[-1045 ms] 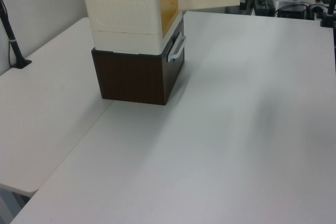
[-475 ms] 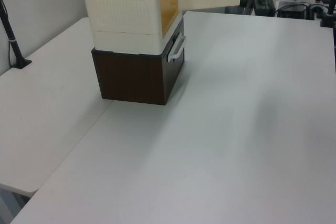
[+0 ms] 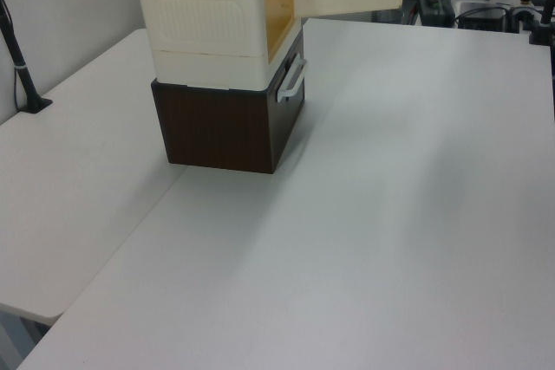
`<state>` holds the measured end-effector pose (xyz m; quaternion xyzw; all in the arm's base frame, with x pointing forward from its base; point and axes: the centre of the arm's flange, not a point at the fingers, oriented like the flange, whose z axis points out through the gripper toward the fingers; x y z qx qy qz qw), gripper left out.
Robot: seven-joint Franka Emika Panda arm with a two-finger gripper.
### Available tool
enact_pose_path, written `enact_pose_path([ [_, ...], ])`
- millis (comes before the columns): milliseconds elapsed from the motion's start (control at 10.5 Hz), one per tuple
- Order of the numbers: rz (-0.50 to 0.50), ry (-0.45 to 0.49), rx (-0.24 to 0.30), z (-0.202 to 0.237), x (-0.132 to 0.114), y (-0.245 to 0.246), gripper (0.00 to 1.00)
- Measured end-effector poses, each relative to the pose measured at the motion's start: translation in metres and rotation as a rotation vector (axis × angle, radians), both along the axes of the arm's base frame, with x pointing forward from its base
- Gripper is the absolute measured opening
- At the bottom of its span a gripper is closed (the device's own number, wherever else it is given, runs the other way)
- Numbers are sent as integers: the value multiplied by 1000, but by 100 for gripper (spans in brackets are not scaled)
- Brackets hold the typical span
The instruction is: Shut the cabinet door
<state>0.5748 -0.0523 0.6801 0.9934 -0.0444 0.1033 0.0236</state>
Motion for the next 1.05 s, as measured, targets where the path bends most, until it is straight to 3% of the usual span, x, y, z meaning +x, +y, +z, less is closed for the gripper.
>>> enact_pose_path([
  [285,-71,-97,14,30,-5,-43,100],
  [760,-186,-320,-17,58,-7,-114,100],
  [1045,-306,-448,-36,71,-24,-184,100],
])
